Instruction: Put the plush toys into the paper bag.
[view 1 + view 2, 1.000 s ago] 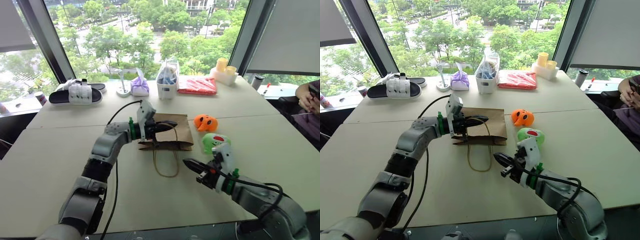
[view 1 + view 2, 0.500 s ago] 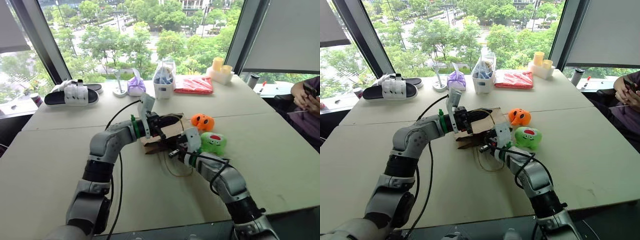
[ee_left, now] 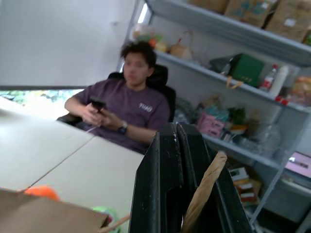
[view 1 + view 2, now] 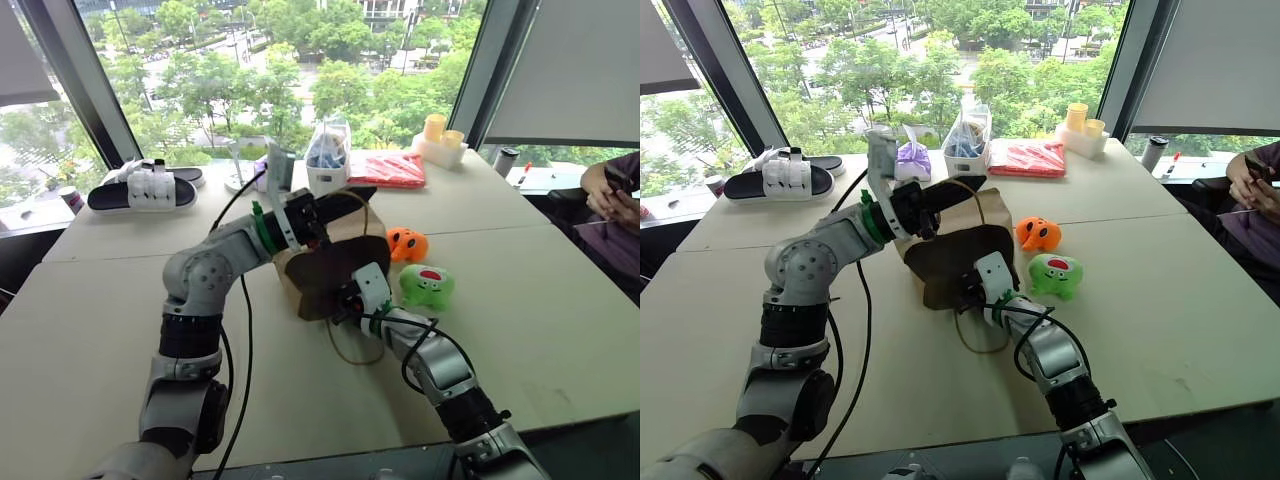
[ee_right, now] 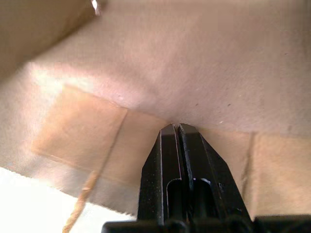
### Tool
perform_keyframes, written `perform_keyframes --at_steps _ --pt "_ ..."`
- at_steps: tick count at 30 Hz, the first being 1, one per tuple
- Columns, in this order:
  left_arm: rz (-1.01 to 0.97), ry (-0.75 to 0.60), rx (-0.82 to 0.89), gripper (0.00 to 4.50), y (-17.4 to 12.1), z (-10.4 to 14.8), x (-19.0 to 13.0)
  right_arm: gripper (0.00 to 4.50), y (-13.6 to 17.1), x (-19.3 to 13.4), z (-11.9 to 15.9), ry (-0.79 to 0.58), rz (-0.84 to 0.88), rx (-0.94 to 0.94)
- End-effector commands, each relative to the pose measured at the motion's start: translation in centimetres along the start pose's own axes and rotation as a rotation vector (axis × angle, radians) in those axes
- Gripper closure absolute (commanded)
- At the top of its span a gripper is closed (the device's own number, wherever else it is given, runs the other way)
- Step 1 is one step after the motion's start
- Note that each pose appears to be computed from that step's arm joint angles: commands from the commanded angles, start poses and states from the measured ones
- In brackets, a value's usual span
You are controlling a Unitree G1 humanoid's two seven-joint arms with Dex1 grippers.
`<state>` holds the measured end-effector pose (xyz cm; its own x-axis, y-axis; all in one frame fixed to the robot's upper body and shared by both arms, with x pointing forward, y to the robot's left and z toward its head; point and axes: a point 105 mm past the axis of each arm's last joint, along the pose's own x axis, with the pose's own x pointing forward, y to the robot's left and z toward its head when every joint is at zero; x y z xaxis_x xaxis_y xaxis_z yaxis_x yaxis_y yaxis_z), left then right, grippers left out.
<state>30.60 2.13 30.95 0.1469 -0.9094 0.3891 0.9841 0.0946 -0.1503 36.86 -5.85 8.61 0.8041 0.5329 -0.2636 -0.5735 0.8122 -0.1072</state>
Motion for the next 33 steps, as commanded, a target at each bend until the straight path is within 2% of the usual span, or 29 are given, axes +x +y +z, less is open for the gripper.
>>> perform_keyframes --at_steps 1,8,15,17,19,22,25,28,30,33 --pt "-0.054 -0.052 -0.018 4.45 -1.4 1.3 0.2 4.5 0.5 0.0 -1.4 0.055 0.016 0.005" --pt "0.026 -0.03 -0.034 4.45 0.4 0.4 -0.4 4.5 0.3 -0.2 -0.5 0.015 0.025 -0.005" --pt "0.119 0.047 -0.025 4.45 2.5 -2.1 -1.5 4.5 1.2 -2.5 4.2 -0.203 0.102 -0.001" --pt "0.136 0.048 -0.028 4.5 3.0 -2.4 -1.7 3.96 1.3 -3.6 5.0 -0.243 0.113 -0.01" --pt "0.15 0.049 -0.026 4.5 3.3 -2.5 -1.9 3.2 1.7 -5.3 5.7 -0.283 0.146 -0.019" --pt "0.166 0.061 -0.023 4.5 3.8 -2.7 -2.3 1.64 2.0 -8.8 6.9 -0.347 0.191 0.042" --pt "0.176 0.085 -0.027 4.5 4.0 -3.2 -2.9 0.04 0.6 -12.1 7.4 -0.375 0.158 0.124" --pt "0.174 0.094 -0.033 4.5 3.9 -3.3 -3.2 0.01 -1.9 -14.5 7.1 -0.353 0.07 0.156" --pt "0.172 0.094 -0.034 4.5 3.9 -3.3 -3.2 0.01 -5.9 -15.3 6.3 -0.332 -0.098 0.164" --pt "0.17 0.091 -0.035 4.5 4.0 -3.4 -3.1 0.01 -10.1 -15.0 4.3 -0.249 -0.269 0.139"
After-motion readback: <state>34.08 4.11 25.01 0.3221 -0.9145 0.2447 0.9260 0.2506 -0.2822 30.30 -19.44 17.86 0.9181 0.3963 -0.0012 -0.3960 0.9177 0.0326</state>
